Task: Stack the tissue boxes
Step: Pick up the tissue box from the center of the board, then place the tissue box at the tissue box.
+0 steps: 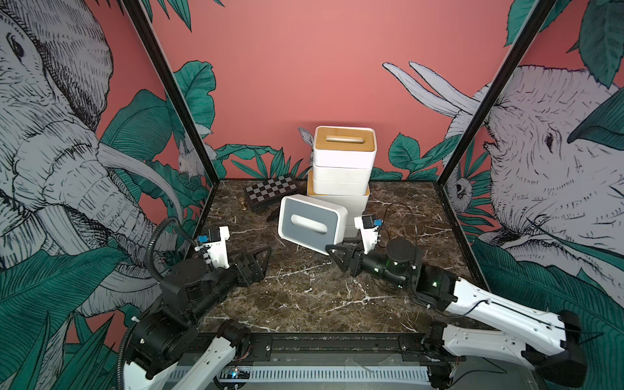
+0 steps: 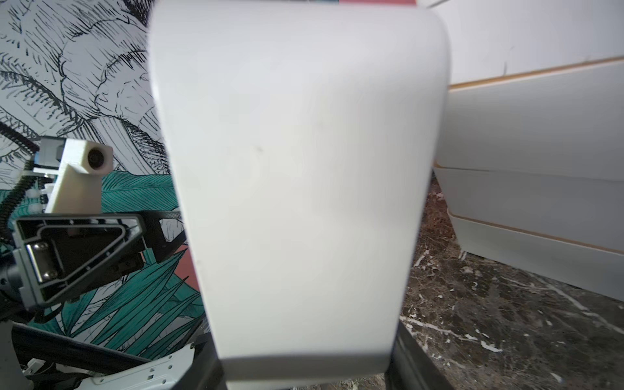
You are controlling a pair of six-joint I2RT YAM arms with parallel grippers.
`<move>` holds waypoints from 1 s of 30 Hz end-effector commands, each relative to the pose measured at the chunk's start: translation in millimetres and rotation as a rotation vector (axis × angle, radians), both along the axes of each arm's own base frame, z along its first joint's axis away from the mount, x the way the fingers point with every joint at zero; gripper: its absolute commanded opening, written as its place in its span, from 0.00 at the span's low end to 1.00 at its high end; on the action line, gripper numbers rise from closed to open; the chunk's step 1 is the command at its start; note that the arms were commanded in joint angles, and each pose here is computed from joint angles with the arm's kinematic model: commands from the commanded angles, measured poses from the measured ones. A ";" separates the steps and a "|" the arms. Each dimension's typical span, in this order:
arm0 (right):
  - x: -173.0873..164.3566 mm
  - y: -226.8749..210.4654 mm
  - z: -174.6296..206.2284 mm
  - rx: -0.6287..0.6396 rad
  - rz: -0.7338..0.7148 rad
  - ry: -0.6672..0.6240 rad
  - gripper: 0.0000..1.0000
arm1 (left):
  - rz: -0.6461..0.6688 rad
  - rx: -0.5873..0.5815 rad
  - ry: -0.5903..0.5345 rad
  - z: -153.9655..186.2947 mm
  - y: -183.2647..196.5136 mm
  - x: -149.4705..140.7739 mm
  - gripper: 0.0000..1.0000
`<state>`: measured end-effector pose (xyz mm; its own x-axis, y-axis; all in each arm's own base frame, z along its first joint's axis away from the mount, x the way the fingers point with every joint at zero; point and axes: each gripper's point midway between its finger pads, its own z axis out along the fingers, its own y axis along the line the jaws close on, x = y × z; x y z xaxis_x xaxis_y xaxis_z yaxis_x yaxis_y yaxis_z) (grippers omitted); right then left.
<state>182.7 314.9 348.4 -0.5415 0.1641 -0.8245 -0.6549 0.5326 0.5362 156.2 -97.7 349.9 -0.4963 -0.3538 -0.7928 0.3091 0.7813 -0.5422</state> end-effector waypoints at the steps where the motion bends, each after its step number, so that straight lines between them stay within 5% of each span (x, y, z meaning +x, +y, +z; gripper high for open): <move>1: -9.8 -13.2 40.3 0.007 0.045 -0.030 0.45 | -0.047 -0.015 -0.100 16.7 -5.2 -3.5 0.99; 9: -25.2 -36.7 133.7 0.069 0.132 -0.038 0.45 | -0.107 -0.048 -0.113 17.3 -19.2 -0.7 1.00; 21: 1.1 -64.5 234.4 0.214 0.121 -0.062 0.46 | -0.235 -0.183 -0.201 50.8 -43.9 -4.5 1.00; 30: 46.7 -68.4 264.3 0.303 0.143 0.049 0.45 | -0.300 -0.216 -0.283 86.0 -52.7 -8.9 1.00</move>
<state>235.6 249.2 582.1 -0.6167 0.2941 -0.7302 -0.6386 0.3556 0.6825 150.8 -148.0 412.5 -0.4193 -0.3861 -0.8217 0.6151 0.5448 -0.5699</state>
